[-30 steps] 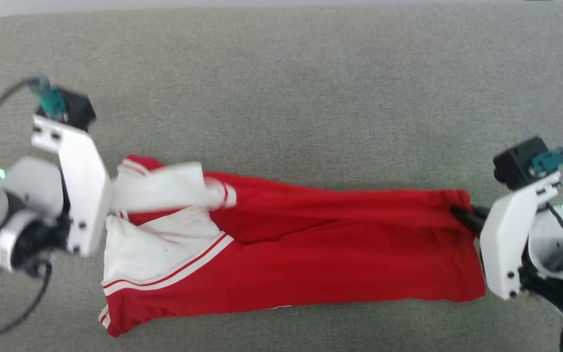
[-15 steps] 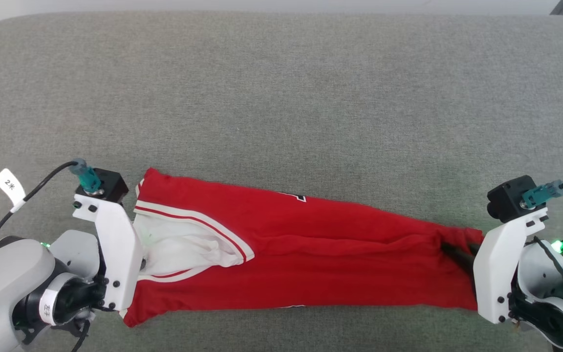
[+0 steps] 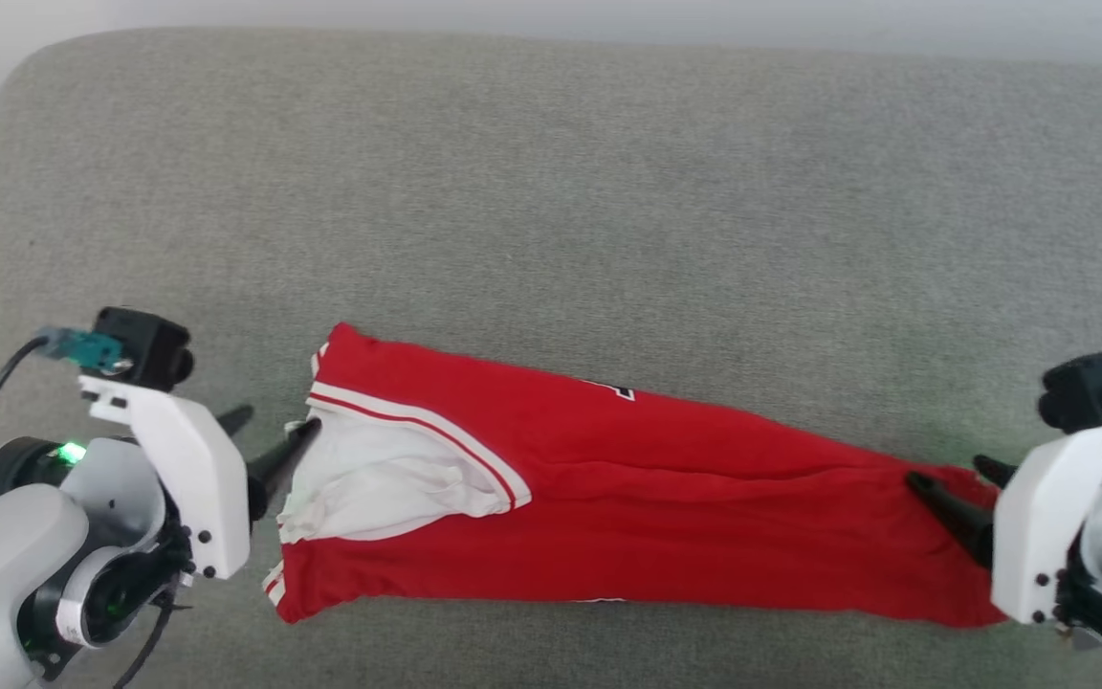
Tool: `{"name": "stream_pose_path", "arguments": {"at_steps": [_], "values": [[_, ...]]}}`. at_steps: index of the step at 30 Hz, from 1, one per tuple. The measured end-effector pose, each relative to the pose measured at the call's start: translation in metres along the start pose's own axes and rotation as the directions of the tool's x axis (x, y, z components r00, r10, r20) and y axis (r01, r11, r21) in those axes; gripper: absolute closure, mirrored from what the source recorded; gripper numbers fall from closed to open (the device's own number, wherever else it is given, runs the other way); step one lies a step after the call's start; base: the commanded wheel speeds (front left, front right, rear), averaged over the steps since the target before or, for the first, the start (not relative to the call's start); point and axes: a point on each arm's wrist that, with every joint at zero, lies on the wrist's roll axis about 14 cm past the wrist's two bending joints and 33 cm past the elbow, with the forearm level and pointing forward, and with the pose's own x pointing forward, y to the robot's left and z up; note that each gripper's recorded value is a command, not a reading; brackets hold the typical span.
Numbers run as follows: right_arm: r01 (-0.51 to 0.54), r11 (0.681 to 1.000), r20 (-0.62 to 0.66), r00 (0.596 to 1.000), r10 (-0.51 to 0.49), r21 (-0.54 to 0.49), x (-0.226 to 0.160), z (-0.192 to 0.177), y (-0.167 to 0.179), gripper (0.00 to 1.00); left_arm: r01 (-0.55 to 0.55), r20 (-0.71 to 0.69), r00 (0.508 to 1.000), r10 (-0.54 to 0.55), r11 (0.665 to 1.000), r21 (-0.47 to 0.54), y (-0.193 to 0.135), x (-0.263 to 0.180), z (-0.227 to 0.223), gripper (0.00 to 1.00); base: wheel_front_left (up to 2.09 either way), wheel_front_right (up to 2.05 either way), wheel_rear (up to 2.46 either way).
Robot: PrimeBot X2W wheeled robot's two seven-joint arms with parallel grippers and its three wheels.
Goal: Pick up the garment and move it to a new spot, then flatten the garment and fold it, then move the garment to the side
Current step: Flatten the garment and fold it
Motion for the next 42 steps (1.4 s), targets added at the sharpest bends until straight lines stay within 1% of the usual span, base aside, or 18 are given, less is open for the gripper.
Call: {"name": "stream_pose_path", "arguments": {"at_steps": [4,6,10,14,19,22,23,24,25,26,28,30,32,34,36,39,42], "values": [[0.024,0.999,0.012,1.000,-0.024,0.031,-0.001,0.002,-0.008,0.00,-0.031,0.135,0.990,0.033,0.999,-0.017,0.014,-0.006,0.009,0.00,0.00,0.00,0.00],[0.038,0.997,-0.009,0.999,-0.037,0.067,-0.003,-0.004,-0.014,0.00,-0.059,0.229,0.971,0.066,0.998,-0.036,0.024,-0.013,0.013,0.00,0.00,0.00,0.00],[0.043,0.993,-0.082,0.996,-0.034,0.111,-0.002,-0.023,-0.015,0.00,-0.092,0.328,0.938,0.111,0.993,-0.073,0.037,-0.021,0.013,0.00,0.00,0.00,0.00],[0.037,0.989,-0.124,0.992,-0.019,0.145,0.003,-0.034,-0.013,0.00,-0.098,0.391,0.911,0.130,0.990,-0.103,0.043,-0.026,0.008,0.00,0.00,0.00,0.00],[0.010,0.983,-0.169,0.985,0.022,0.183,0.016,-0.047,-0.004,0.00,-0.110,0.426,0.891,0.160,0.984,-0.139,0.051,-0.030,-0.001,0.00,0.00,0.00,0.00],[-0.002,0.984,-0.186,0.982,0.036,0.177,0.026,-0.050,-0.001,0.00,-0.132,0.451,0.872,0.188,0.979,-0.153,0.059,-0.034,0.000,0.00,0.00,0.00,0.00],[-0.013,0.982,-0.190,0.981,0.049,0.189,0.029,-0.051,0.001,0.00,-0.137,0.461,0.865,0.200,0.976,-0.167,0.062,-0.035,0.001,0.00,0.00,0.00,0.00],[-0.019,0.981,-0.201,0.978,0.058,0.194,0.032,-0.052,0.003,0.08,-0.144,0.478,0.852,0.213,0.974,-0.177,0.065,-0.037,0.004,0.00,0.00,0.00,0.00],[-0.026,0.984,-0.214,0.975,0.064,0.177,0.035,-0.053,0.005,0.69,-0.141,0.499,0.838,0.218,0.972,-0.189,0.066,-0.039,0.008,0.00,0.00,0.00,0.00],[-0.037,0.983,-0.215,0.974,0.076,0.179,0.037,-0.052,0.006,1.00,-0.142,0.525,0.821,0.226,0.970,-0.197,0.068,-0.043,0.013,0.00,0.00,0.00,0.00],[-0.067,0.980,-0.202,0.974,0.105,0.188,0.042,-0.047,0.013,1.00,-0.157,0.539,0.802,0.257,0.962,-0.224,0.074,-0.046,0.010,0.00,0.00,0.00,0.00],[-0.093,0.977,-0.199,0.971,0.131,0.190,0.045,-0.043,0.020,1.00,-0.161,0.551,0.790,0.268,0.958,-0.235,0.076,-0.049,0.003,0.00,0.00,0.00,0.00],[-0.116,0.973,-0.185,0.971,0.154,0.201,0.045,-0.039,0.024,1.00,-0.173,0.575,0.767,0.285,0.954,-0.244,0.079,-0.054,0.002,0.00,0.00,0.00,0.00],[-0.128,0.973,-0.172,0.972,0.162,0.192,0.043,-0.034,0.025,1.00,-0.176,0.593,0.749,0.296,0.951,-0.254,0.081,-0.057,0.000,0.00,0.00,0.00,0.00],[-0.142,0.969,-0.147,0.974,0.173,0.205,0.041,-0.027,0.026,1.00,-0.179,0.603,0.736,0.307,0.948,-0.264,0.082,-0.060,-0.005,0.00,0.00,0.00,0.00],[-0.140,0.967,-0.106,0.981,0.165,0.211,0.034,-0.016,0.020,1.00,-0.169,0.636,0.704,0.315,0.945,-0.281,0.082,-0.065,-0.005,0.00,0.00,0.00,0.00],[-0.094,0.973,-0.086,0.990,0.114,0.212,0.024,-0.010,0.000,1.00,-0.175,0.650,0.689,0.319,0.945,-0.278,0.081,-0.068,-0.012,0.00,0.00,0.00,0.00]]}}
